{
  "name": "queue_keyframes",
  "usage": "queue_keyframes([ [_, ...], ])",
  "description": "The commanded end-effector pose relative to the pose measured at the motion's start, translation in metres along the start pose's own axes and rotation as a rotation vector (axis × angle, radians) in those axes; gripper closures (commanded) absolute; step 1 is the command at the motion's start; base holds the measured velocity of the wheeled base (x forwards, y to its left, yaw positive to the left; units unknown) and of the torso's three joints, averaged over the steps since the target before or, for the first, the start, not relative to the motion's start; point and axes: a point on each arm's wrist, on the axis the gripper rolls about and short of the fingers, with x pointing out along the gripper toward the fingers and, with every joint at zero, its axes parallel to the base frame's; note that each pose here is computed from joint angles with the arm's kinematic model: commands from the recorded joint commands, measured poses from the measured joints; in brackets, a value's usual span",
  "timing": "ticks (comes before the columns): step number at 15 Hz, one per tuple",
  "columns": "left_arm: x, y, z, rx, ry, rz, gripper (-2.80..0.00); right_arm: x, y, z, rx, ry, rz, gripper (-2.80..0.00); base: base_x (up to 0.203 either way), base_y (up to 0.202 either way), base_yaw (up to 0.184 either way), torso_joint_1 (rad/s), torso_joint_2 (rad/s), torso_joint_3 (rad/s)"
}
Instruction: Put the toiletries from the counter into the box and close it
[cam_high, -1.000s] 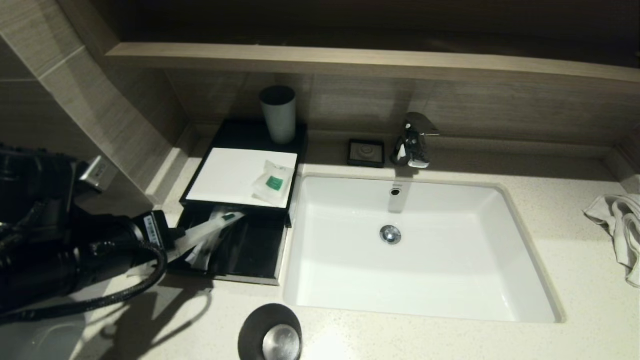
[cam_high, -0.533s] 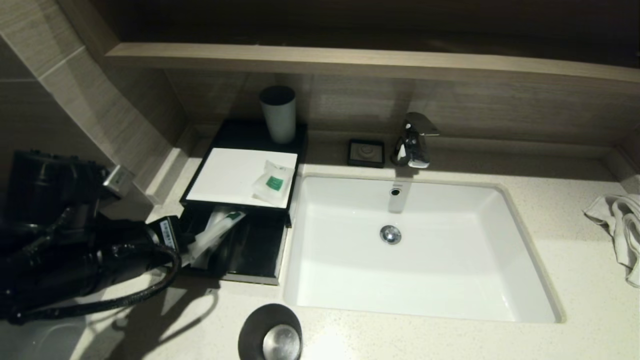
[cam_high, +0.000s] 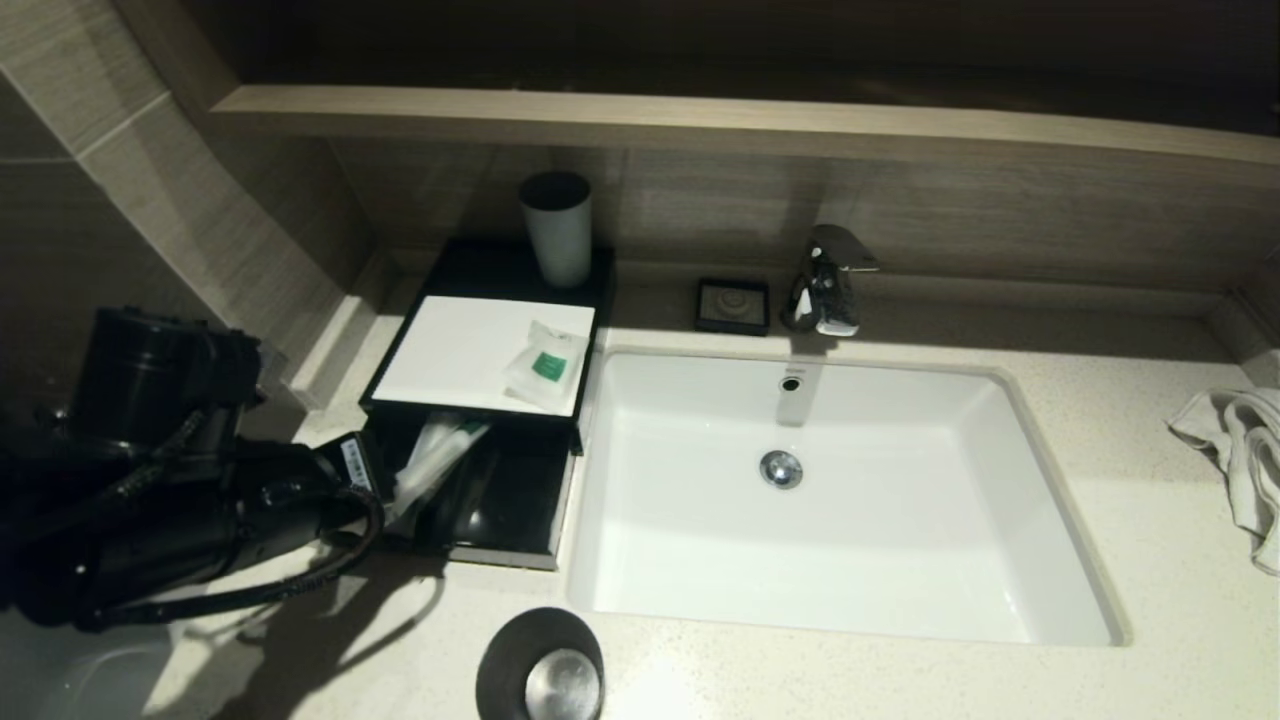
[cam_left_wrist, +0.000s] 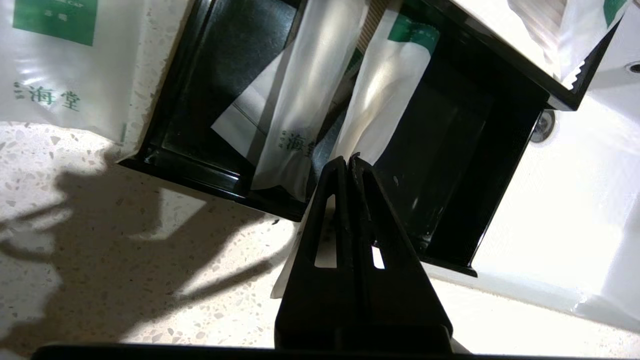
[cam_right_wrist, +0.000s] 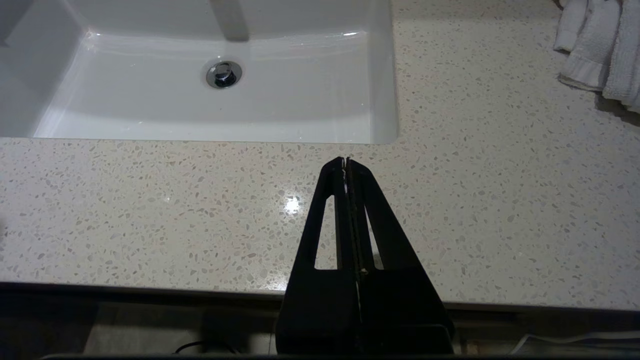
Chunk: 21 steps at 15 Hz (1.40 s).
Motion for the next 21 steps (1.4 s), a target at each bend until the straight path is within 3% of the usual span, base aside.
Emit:
queue_keyframes([
  [1, 0.001, -0.007, -0.005, 0.003, 0.007, -0.007, 0.0, 0.0, 0.0, 0.0, 0.0, 0.002, 0.0, 0.0, 0.0, 0.0, 0.0, 0.0, 0.0, 0.0],
  [11, 0.029, -0.013, -0.014, -0.005, 0.027, 0.041, 0.0, 0.0, 0.0, 0.0, 0.0, 0.002, 0.0, 0.0, 0.0, 0.0, 0.0, 0.0, 0.0, 0.0],
  [21, 0.045, -0.016, -0.015, -0.007, 0.011, 0.035, 0.0, 0.0, 0.0, 0.0, 0.0, 0.002, 0.0, 0.0, 0.0, 0.0, 0.0, 0.0, 0.0, 0.0],
])
